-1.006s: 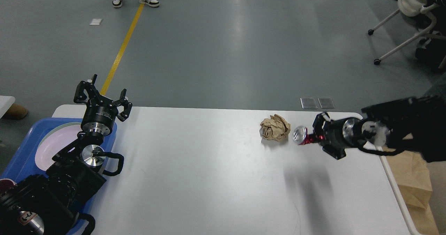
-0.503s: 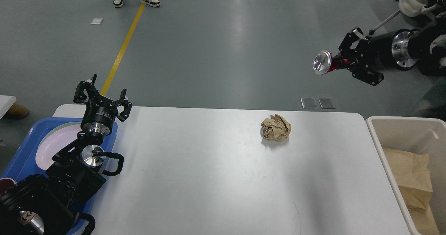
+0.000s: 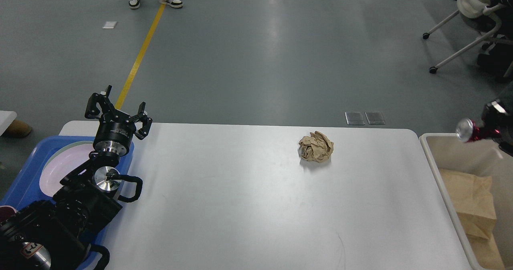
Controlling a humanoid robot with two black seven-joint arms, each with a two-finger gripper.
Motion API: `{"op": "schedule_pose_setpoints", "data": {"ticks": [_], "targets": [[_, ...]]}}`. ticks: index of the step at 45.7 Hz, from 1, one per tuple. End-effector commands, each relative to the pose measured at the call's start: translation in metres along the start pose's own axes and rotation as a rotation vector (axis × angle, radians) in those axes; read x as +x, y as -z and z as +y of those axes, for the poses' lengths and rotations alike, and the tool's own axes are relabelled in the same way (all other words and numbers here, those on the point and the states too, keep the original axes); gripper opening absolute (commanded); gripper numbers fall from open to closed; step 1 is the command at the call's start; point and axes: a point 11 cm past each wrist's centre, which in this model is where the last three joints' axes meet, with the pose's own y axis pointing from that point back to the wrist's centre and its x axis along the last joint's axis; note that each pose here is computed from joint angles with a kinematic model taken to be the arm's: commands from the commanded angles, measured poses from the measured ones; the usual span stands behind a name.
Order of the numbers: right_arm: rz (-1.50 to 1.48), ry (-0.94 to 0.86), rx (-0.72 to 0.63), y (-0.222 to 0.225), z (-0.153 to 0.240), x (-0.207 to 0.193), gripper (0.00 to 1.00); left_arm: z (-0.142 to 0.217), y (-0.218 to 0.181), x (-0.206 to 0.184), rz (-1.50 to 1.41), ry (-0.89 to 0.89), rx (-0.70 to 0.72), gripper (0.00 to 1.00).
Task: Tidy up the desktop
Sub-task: 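Carry the red can over the bin and release it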
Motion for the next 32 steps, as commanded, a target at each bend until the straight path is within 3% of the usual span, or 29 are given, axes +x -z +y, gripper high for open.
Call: {"op": "schedule_pose_setpoints", "data": {"ticks": [1,4,7,15,22,32], "targets": [[0.027,-0.066,-0.111,-0.056,-0.028,0.005,0.02,0.000,0.001,0.000,0.001,0.000,0.001,0.96],[0.044,-0.089,-0.145,-0.076,-0.039,0.006,0.43,0.000,0.001,0.000,0.001,0.000,0.001,0.97],[0.059,-0.117,-0.148,-0.083,-0.048,0.008,1.00,0.000,0.000,0.000,0.000,0.000,0.000,0.96],[0.088,-0.117,-0.194,-0.115,-0.068,-0.010,1.00,0.000,0.000,0.000,0.000,0.000,0.000,0.96],[0.115,-0.102,-0.187,-0.111,-0.075,-0.023,1.00,0.000,0.001,0.000,0.001,0.000,0.001,0.96],[0.233,-0.096,-0.081,-0.039,-0.067,-0.029,1.00,0.000,0.000,0.000,0.000,0.000,0.000,0.97]]}}
